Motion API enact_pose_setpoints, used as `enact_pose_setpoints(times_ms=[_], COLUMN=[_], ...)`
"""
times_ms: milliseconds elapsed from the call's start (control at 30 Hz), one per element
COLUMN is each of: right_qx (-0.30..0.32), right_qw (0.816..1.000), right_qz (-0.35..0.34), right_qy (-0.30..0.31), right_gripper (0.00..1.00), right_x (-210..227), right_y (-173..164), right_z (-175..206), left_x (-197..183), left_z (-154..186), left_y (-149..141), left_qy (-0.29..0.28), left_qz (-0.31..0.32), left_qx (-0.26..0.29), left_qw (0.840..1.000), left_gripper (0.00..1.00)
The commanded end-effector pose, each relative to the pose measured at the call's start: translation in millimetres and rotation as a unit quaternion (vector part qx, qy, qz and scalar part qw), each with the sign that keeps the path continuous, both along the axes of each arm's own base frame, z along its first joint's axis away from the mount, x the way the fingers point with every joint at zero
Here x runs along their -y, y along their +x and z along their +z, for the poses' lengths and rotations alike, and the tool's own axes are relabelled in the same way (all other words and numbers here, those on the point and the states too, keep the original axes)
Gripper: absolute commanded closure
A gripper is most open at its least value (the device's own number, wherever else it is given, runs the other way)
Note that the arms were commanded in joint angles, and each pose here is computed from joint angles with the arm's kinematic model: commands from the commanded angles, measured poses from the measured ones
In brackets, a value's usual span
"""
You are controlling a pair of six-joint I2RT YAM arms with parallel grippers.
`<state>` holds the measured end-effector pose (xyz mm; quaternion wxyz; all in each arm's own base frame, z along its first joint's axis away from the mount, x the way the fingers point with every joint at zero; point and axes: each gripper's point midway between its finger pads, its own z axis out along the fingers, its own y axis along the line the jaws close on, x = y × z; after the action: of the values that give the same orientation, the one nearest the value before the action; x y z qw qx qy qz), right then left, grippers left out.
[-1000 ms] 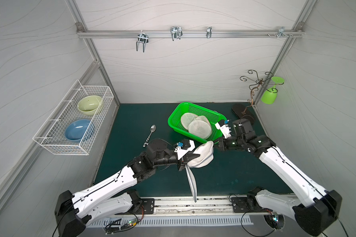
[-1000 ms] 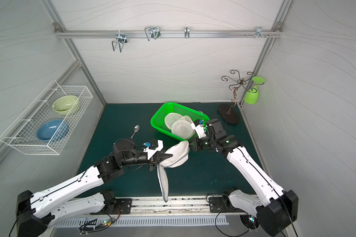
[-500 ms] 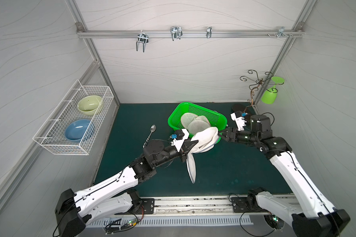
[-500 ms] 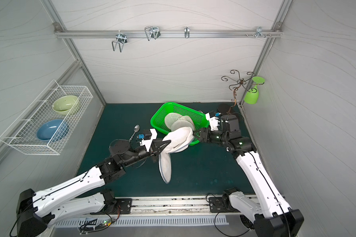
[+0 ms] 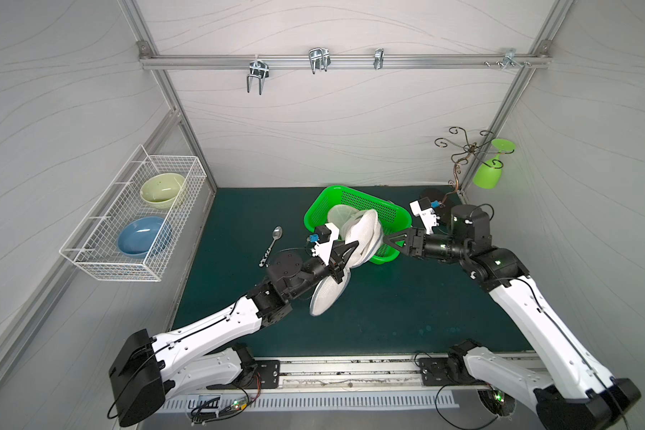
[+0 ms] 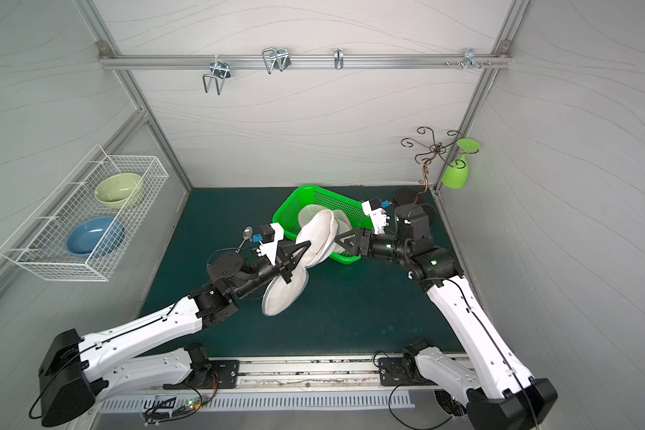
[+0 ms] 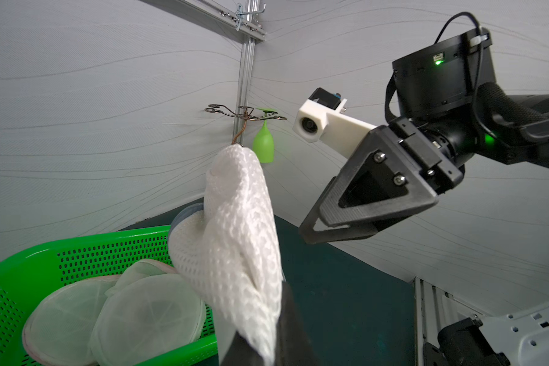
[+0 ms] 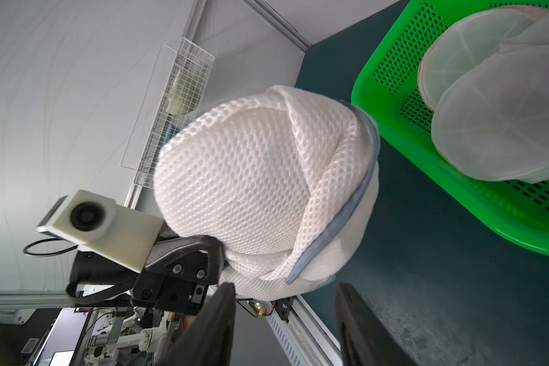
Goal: Turn the laundry bag inside out
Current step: Turn over the laundry bag.
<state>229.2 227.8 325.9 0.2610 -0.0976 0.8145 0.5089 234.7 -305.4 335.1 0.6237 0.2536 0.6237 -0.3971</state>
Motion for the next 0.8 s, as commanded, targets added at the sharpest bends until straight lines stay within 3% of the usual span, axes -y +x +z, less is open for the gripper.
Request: enact_pose_setpoints(times_ms=[0,200,300,367,500,767], right_qx=[0.011,0.009,0.016,0.015,0.012,-0.01], right_qw=[1.0,1.0,1.0,1.0,1.0,0.998], right_qz=[0.005,0.004,0.009,0.009,0.01,-0.059], right_qy=[0.011,0.011,0.011,0.01,0.013,-0.031], right_gripper=[0.53,0.56,0.63,0.71,0.98,1.0], right_x=[-6.3,-13.4,-17.2,-18.9,-19.6,17.8], right_y=[7.3,18.7,22.7,25.6,27.7,44.8], right_z=[11.3,9.1,12.5,10.3,11.3,-25.4], left_x=[-2.7,-0.4,1.5,1.5,-2.2,-14.2], left_z=[40.2,38.0,36.2,36.6,42.2,77.1], left_y=[-6.1,-8.3,-9.3,-10.3,-12.0,-29.0], left_qy=[-0.06,-0.058,-0.058,-0.06,-0.072,-0.12], left_qz=[-0.01,-0.02,-0.026,-0.029,-0.027,-0.049], left_qx=[0.033,0.031,0.027,0.027,0.03,0.045], left_qw=[0.998,0.998,0.998,0.997,0.997,0.991], left_gripper=[1.0,1.0,1.0,1.0,1.0,1.0])
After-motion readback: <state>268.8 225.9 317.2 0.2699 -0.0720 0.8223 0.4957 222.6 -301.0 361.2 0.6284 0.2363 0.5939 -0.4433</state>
